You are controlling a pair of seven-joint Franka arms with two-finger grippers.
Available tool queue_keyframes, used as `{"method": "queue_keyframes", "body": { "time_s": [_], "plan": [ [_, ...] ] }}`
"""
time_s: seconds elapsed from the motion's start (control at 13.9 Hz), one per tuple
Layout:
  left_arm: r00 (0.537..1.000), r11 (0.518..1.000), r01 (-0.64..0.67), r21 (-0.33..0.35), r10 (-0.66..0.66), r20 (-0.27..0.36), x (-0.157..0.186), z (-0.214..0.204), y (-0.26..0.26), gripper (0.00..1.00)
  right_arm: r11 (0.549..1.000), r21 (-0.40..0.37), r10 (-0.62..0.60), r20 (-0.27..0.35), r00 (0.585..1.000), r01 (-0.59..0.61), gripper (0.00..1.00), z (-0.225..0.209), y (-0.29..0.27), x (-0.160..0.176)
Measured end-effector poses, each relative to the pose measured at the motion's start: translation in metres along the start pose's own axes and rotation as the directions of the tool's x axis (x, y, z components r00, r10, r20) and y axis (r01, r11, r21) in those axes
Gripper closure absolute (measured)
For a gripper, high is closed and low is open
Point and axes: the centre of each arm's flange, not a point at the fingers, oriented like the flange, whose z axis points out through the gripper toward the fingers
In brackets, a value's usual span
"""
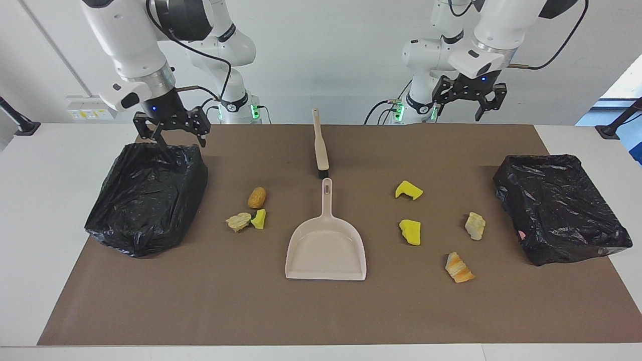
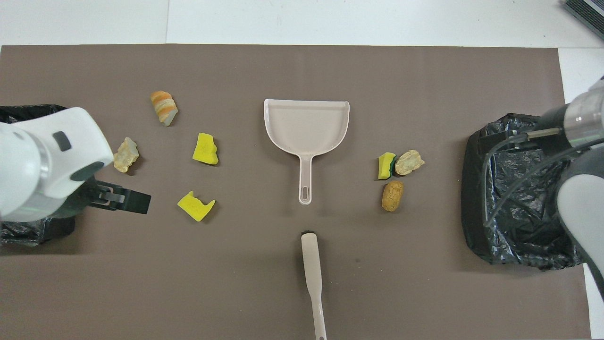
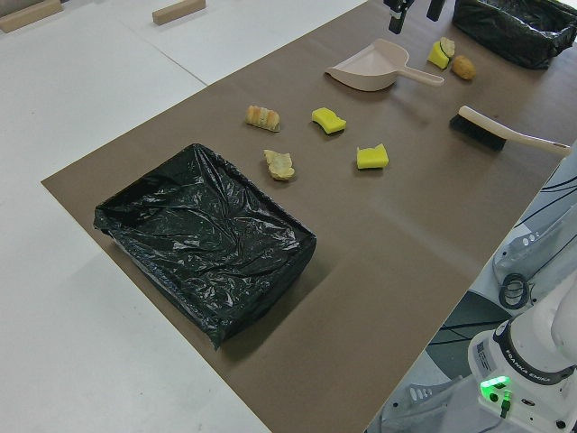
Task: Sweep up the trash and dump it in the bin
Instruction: 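Reach the right gripper to the dustpan handle while the left gripper approaches the brush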
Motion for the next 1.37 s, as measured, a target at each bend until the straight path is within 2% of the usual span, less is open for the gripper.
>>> {"method": "queue_keyframes", "body": {
  "time_s": [0.29, 0.43, 0.58, 0.86, 1.08, 1.37],
  "plan": [
    [1.000, 1.000, 0.021, -0.013, -0.020, 0.014, -0.018, 0.043, 0.081, 0.00, 1.000, 0.007, 0.016, -0.031, 0.999, -0.015, 0.00, 0.092, -0.049, 0.046],
    [0.999, 0.999, 0.040, -0.032, -0.039, 0.025, -0.027, 0.065, 0.115, 0.00, 0.999, 0.018, 0.050, -0.038, 0.998, -0.049, 0.00, 0.129, -0.070, 0.058],
    [0.998, 0.998, 0.057, -0.037, -0.056, 0.033, -0.041, 0.089, 0.152, 0.00, 0.994, 0.060, 0.095, -0.034, 0.995, -0.092, 0.00, 0.149, -0.079, 0.063],
    [0.998, 0.999, 0.049, -0.022, -0.048, 0.040, -0.077, 0.133, 0.218, 0.00, 0.986, 0.100, 0.134, -0.025, 0.991, -0.131, 0.00, 0.147, -0.095, 0.066],
    [0.997, 0.998, 0.053, -0.019, -0.051, 0.059, -0.099, 0.167, 0.247, 0.00, 0.985, 0.103, 0.137, 0.013, 0.990, -0.138, 0.00, 0.144, -0.140, 0.068],
    [0.993, 0.992, 0.119, -0.030, -0.119, 0.017, -0.136, 0.214, 0.295, 0.00, 0.992, 0.059, 0.108, 0.089, 0.990, -0.113, 0.00, 0.155, -0.167, 0.069]
  ]
}}
